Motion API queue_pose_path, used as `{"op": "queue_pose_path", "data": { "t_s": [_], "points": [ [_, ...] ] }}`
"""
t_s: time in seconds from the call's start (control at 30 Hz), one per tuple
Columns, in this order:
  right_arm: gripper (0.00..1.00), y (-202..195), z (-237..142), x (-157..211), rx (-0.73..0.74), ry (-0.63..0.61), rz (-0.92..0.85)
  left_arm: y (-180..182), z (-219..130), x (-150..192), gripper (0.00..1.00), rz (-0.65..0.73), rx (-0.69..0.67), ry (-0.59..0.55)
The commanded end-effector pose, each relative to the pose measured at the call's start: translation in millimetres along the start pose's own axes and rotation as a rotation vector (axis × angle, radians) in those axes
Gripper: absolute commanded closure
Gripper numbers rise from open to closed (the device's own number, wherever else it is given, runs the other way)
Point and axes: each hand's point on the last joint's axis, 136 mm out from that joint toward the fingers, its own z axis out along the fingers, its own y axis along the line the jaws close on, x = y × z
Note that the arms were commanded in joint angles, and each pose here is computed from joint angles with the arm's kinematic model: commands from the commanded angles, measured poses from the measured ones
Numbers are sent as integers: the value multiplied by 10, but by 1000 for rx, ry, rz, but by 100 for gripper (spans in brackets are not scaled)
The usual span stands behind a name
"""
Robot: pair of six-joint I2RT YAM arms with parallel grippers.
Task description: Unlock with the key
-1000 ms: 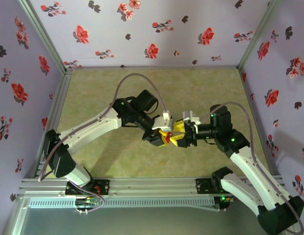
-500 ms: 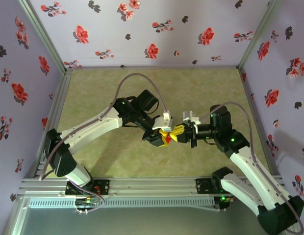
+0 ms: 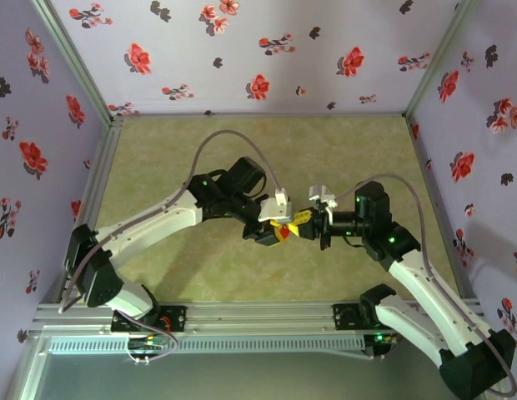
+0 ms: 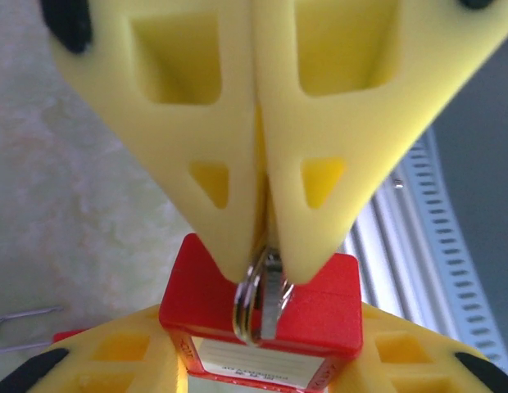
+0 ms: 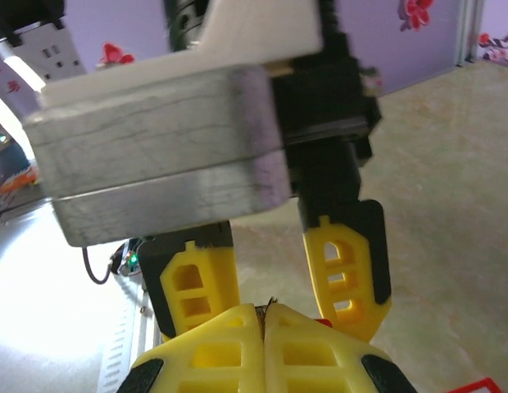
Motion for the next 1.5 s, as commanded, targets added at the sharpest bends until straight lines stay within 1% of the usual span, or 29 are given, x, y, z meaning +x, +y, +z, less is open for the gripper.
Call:
{"op": "queue_pose_path", "data": {
  "t_s": [0.0, 0.07, 0.1, 0.13, 0.17, 0.23, 0.27, 0.3, 0.37, 0.47, 0.53, 0.63, 0.73, 0.8, 0.9, 1.07, 1.23, 1.37, 1.47],
  "points": [
    [90, 14, -24, -124, 38, -72, 38, 443, -186, -294, 100, 9, -264, -125],
    [81, -116, -84, -223, 138, -141, 75, 512, -203, -289, 100, -26, -311, -148],
    [66, -147, -120, -267, 170, -171, 84, 533, -199, -275, 100, -42, -325, -156],
    [54, -223, -175, -312, 231, -205, 103, 561, -202, -270, 100, -61, -342, -168],
    [49, -271, -229, -352, 278, -233, 115, 601, -213, -266, 100, -86, -364, -179],
    [31, -343, -329, -406, 354, -274, 139, 710, -264, -269, 100, -155, -416, -206],
    [29, -405, -398, -433, 407, -301, 168, 778, -296, -271, 100, -212, -439, -224],
    [28, -436, -434, -450, 433, -317, 189, 838, -328, -272, 100, -256, -462, -236],
    [27, -457, -446, -437, 443, -325, 229, 1046, -431, -215, 100, -411, -546, -248],
    [29, -504, -424, -365, 443, -336, 284, 1223, -521, -130, 100, -642, -576, -269],
    [31, -544, -376, -288, 421, -358, 323, 1266, -528, -103, 100, -750, -582, -281],
    [34, -564, -276, -223, 361, -398, 362, 1281, -511, -142, 100, -877, -563, -335],
    [37, -619, -200, -165, 373, -402, 372, 1293, -518, -141, 100, -968, -566, -365],
    [38, -619, -129, -134, 377, -392, 350, 1289, -526, -160, 100, -998, -567, -378],
    [38, -582, -21, -154, 369, -384, 315, 1282, -521, -160, 100, -1015, -589, -367],
    [42, -645, 170, -37, 384, -314, 308, 1274, -477, -169, 100, -1045, -583, -369],
    [47, -775, 197, 40, 445, -288, 307, 1241, -446, -195, 100, -1042, -574, -366],
    [47, -853, 173, 43, 491, -290, 299, 1220, -418, -198, 100, -1048, -566, -364],
    [48, -878, 206, 48, 492, -277, 296, 1195, -405, -234, 100, -1048, -553, -371]
  ]
}}
